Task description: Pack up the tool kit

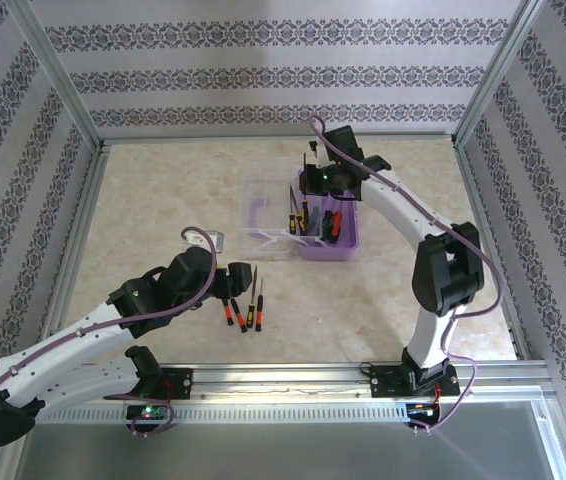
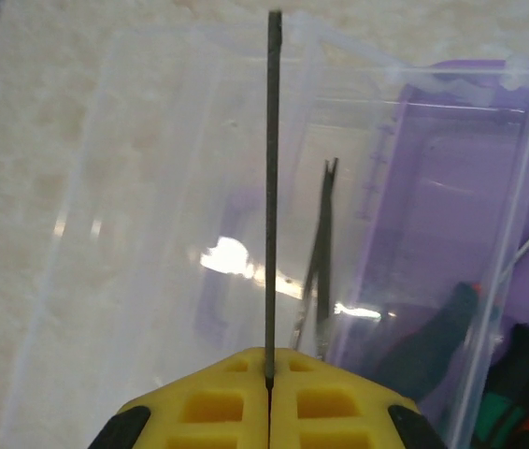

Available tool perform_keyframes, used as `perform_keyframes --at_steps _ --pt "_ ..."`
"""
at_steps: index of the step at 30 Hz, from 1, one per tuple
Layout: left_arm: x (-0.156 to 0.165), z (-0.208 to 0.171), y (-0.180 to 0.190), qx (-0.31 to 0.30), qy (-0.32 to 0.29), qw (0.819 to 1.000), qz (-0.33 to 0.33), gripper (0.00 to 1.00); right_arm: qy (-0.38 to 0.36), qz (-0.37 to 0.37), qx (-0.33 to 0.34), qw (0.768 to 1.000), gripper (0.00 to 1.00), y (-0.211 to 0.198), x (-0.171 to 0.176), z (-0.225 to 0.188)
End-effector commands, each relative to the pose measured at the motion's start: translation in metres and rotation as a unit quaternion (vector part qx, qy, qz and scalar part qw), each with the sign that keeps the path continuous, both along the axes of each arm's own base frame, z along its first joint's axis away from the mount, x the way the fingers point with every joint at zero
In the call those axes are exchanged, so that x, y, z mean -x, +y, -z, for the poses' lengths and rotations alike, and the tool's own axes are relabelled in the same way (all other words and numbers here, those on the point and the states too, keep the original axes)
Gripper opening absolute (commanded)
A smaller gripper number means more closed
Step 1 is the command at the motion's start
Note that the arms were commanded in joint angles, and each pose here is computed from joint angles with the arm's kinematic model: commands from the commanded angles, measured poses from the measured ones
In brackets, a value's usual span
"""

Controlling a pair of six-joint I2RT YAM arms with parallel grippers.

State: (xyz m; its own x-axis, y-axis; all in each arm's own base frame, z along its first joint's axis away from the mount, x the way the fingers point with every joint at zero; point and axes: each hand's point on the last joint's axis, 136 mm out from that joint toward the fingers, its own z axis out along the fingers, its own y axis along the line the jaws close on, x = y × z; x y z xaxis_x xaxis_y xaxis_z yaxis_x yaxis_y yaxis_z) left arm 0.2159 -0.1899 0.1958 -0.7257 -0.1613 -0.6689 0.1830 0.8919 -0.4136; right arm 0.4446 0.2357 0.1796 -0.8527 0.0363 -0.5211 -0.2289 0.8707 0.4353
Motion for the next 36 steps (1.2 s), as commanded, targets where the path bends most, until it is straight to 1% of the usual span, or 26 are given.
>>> perform_keyframes --at_steps 1,6,11,14,22,27,30,32,34,36 --pt "-0.001 0.002 0.011 -0.015 0.003 1.000 -0.017 0.76 0.028 -0.017 0.058 0.998 0.07 -0.014 0.003 0.018" --pt "-0.004 0.002 0.006 -0.018 0.005 1.000 -0.012 0.74 0.052 -0.017 0.060 0.997 0.07 -0.011 -0.002 0.042" --pt "-0.004 0.006 0.005 -0.015 0.009 1.000 -0.013 0.74 0.083 -0.023 0.018 0.996 0.08 -0.001 -0.001 0.057" --pt "-0.004 0.006 0.002 -0.009 0.012 1.000 -0.010 0.74 0.098 -0.018 -0.012 0.995 0.08 0.003 -0.003 0.061" --pt "-0.004 0.006 0.003 -0.009 0.011 1.000 -0.011 0.74 0.118 0.009 -0.025 0.993 0.08 0.000 -0.010 0.068" --pt "-0.004 0.006 0.002 -0.007 0.012 1.000 -0.010 0.74 0.135 0.014 -0.053 0.989 0.08 0.010 -0.010 0.071" --pt "-0.004 0.006 0.002 -0.005 0.013 1.000 -0.010 0.74 0.145 0.015 -0.080 0.986 0.08 0.016 -0.012 0.070" --pt "-0.003 0.007 0.002 -0.006 0.016 1.000 -0.009 0.74 0.146 0.017 -0.078 0.986 0.09 0.015 -0.012 0.072" --pt "-0.002 0.007 0.003 -0.006 0.017 1.000 -0.009 0.74 0.146 0.019 -0.073 0.986 0.12 0.013 -0.012 0.073" --pt "-0.001 0.007 0.005 -0.006 0.018 1.000 -0.010 0.74 0.147 0.021 -0.072 0.986 0.19 0.012 -0.011 0.072"
